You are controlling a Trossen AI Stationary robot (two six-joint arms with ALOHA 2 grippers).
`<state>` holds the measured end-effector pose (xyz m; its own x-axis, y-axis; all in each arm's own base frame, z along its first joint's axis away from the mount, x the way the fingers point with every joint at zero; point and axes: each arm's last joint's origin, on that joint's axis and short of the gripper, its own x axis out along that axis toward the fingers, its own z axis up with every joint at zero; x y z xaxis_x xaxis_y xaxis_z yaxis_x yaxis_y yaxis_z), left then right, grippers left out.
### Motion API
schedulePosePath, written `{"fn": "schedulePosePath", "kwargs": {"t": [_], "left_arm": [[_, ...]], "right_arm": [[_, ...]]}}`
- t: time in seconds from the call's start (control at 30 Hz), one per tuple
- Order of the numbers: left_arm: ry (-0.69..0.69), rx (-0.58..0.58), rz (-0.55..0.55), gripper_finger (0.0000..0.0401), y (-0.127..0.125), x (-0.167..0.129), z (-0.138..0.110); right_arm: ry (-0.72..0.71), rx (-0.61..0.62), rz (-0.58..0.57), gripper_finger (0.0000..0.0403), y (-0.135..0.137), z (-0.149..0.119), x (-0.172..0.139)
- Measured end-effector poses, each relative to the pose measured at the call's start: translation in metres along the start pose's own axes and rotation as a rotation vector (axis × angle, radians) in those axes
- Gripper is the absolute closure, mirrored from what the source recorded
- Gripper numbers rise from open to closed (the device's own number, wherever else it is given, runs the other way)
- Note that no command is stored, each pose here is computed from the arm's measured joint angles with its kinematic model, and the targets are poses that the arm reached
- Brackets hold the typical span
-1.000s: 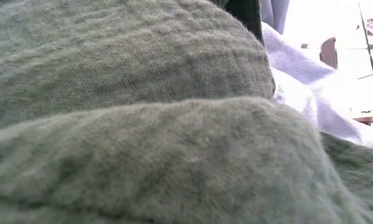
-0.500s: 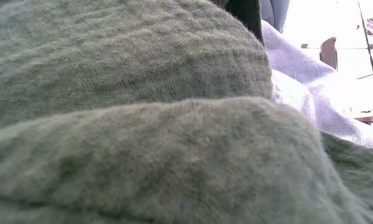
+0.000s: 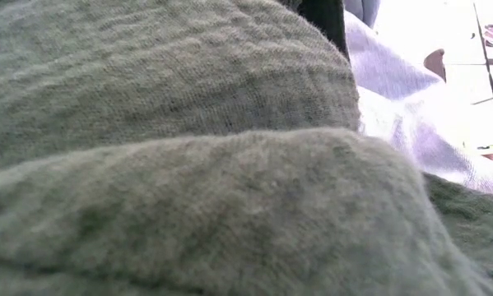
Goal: Fold laundry
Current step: Fold the denim pants
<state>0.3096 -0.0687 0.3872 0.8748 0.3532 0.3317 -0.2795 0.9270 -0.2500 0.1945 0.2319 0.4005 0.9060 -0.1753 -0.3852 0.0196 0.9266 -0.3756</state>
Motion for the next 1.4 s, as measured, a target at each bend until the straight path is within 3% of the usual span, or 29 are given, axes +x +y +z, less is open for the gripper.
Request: {"fn": "schedulePosePath", "kwargs": {"t": [0.1, 0.23, 0.43, 0.57, 0.7, 0.83, 1.13, 1.4], "left_arm": [[-0.030, -0.065, -0.001, 0.0375, 0.000, 0.000, 0.003], [-0.076, -0.180, 0.015, 0.0375, 0.001, 0.001, 0.006], [-0.100, -0.250, 0.107, 0.0375, 0.004, 0.001, 0.008], [-0.101, -0.252, 0.106, 0.0375, 0.004, 0.001, 0.008], [-0.102, -0.253, 0.107, 0.0375, 0.003, 0.002, 0.005], [-0.111, -0.261, 0.114, 0.0375, 0.003, 0.003, 0.003], [-0.114, -0.289, 0.113, 0.0375, 0.002, 0.002, 0.003], [-0.061, -0.251, 0.112, 0.0375, 0.000, 0.002, -0.003]], "right_arm": [[0.003, -0.018, -0.083, 0.0170, 0.010, -0.018, 0.012], [-0.050, -0.126, -0.279, 0.0170, 0.031, -0.044, 0.032], [-0.091, -0.210, -0.529, 0.0170, 0.050, -0.046, 0.055], [-0.082, -0.155, -0.527, 0.0170, 0.053, -0.044, 0.081], [-0.036, -0.169, -0.640, 0.0170, 0.053, -0.052, 0.104], [-0.023, -0.112, -0.665, 0.0170, 0.049, -0.056, 0.126], [0.146, -0.293, -0.784, 0.0170, 0.027, -0.073, 0.179], [0.268, -0.451, -0.823, 0.0173, 0.005, -0.072, 0.193]]}}
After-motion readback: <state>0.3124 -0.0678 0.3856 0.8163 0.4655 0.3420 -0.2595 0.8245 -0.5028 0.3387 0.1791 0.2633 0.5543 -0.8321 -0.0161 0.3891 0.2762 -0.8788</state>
